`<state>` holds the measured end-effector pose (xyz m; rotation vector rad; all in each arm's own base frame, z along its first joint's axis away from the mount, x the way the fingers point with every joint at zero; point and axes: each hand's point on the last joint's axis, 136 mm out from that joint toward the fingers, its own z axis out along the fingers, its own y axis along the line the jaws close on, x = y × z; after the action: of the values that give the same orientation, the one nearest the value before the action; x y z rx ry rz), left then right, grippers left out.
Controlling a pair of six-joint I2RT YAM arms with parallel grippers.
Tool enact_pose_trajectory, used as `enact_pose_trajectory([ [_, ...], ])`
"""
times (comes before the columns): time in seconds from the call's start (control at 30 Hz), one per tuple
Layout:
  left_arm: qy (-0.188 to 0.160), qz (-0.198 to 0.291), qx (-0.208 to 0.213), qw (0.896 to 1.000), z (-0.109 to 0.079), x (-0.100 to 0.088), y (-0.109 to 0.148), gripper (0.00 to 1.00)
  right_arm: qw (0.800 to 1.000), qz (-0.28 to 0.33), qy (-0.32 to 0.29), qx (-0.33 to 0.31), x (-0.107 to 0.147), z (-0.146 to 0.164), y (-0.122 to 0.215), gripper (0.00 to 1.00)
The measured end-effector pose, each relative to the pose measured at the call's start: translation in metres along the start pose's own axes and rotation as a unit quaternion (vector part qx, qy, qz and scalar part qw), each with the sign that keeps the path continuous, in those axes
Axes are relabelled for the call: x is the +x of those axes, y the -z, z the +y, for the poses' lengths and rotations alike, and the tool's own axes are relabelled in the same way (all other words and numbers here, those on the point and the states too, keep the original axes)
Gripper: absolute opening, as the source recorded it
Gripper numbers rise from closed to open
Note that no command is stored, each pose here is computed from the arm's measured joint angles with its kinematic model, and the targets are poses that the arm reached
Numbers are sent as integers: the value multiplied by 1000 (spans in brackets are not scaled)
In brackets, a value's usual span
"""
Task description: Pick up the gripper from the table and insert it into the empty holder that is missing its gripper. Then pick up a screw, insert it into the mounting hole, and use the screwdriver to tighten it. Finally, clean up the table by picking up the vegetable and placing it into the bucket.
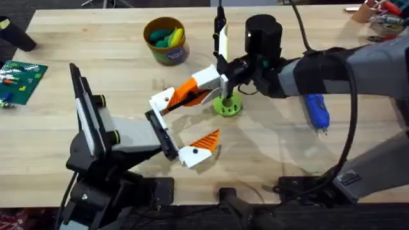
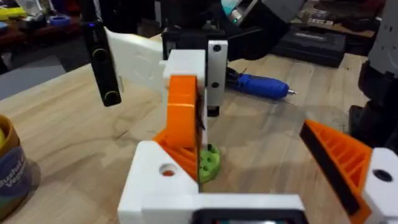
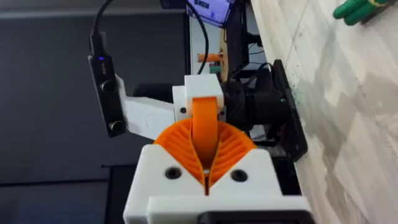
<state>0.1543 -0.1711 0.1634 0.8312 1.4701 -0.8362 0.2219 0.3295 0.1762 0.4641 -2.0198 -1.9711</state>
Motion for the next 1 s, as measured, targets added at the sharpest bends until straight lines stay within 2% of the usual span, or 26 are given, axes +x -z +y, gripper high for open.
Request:
enact_pose_trajectory([
  [1.0,-6,1,9,1000,-3,0,0,986,1000,8,20,-3,3,1,0,17],
])
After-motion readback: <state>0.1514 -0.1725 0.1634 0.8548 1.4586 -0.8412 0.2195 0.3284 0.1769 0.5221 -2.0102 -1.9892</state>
